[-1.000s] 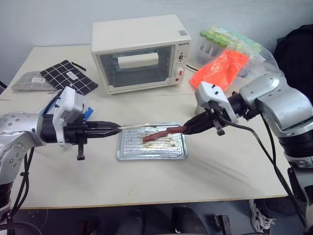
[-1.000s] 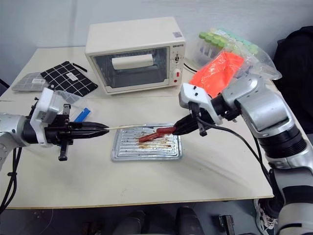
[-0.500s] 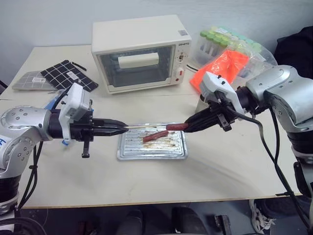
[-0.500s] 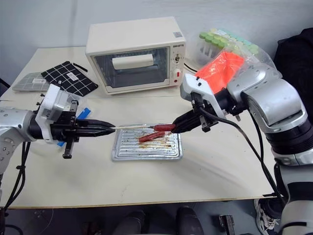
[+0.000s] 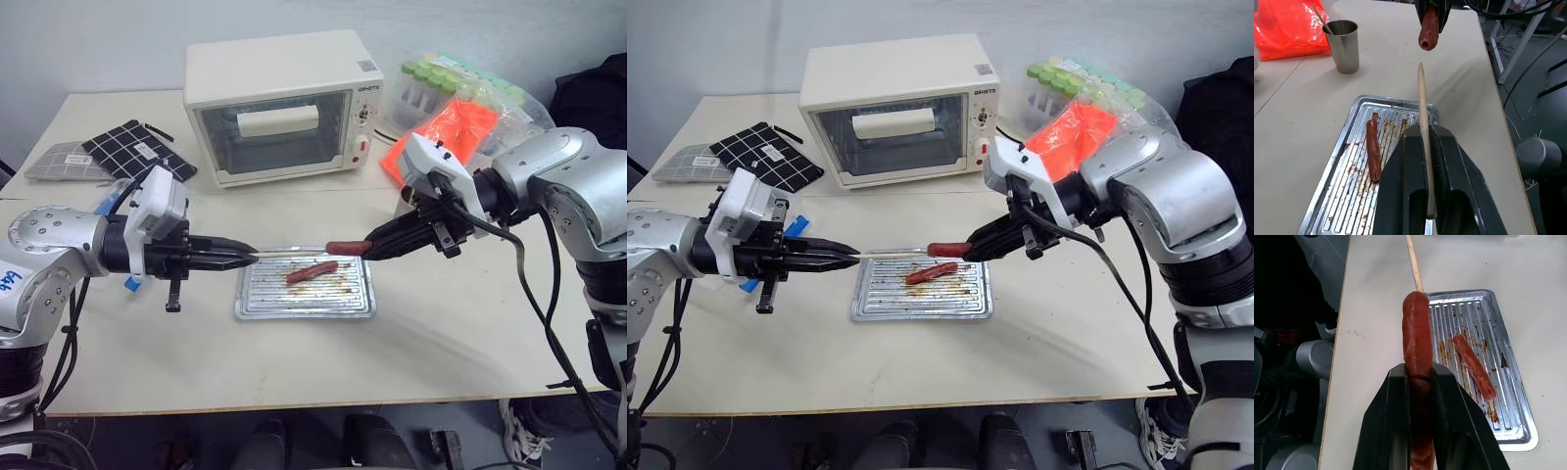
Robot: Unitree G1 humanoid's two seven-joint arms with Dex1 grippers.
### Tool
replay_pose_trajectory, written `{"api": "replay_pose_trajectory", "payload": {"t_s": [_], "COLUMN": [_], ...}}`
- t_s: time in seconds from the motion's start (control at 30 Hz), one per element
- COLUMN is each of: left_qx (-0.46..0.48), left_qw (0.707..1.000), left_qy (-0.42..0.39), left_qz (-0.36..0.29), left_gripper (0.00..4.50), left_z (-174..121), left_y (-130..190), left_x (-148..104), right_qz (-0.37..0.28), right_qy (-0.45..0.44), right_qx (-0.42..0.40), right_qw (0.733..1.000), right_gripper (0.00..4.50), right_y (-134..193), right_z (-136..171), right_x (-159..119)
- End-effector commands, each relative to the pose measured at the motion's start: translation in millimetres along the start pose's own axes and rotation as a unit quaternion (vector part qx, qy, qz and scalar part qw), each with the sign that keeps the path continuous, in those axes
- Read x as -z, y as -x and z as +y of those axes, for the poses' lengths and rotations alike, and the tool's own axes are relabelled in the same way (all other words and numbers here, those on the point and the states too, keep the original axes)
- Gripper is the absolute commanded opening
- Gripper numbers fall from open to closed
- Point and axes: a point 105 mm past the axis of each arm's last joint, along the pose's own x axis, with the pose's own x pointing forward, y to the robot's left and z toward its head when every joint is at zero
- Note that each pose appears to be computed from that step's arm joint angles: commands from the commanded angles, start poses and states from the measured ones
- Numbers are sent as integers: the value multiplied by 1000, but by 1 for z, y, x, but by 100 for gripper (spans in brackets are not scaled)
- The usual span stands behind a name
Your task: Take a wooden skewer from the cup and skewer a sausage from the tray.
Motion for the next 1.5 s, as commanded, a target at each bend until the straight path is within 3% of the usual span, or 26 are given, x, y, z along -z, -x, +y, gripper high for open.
{"api": "replay_pose_trajectory", "payload": {"t_s": [0.03, 1.03, 1.5], "left_qx": [5, 8, 26], "left_qw": [1000, 999, 999], "left_qy": [-25, -43, -47], "left_qz": [-6, -2, -9], "left_gripper": [0, 0, 0], "left_z": [-2, -3, -6], "left_y": [0, 5, -4], "left_x": [-11, -18, -21], "right_qz": [-12, -8, -23], "right_qy": [23, 12, 21], "right_qx": [1, 12, -6], "right_qw": [1000, 1000, 999], "right_gripper": [52, 52, 52], "right_y": [3, 5, 3], "right_z": [2, 4, 13], "right_x": [-9, 4, -7]}}
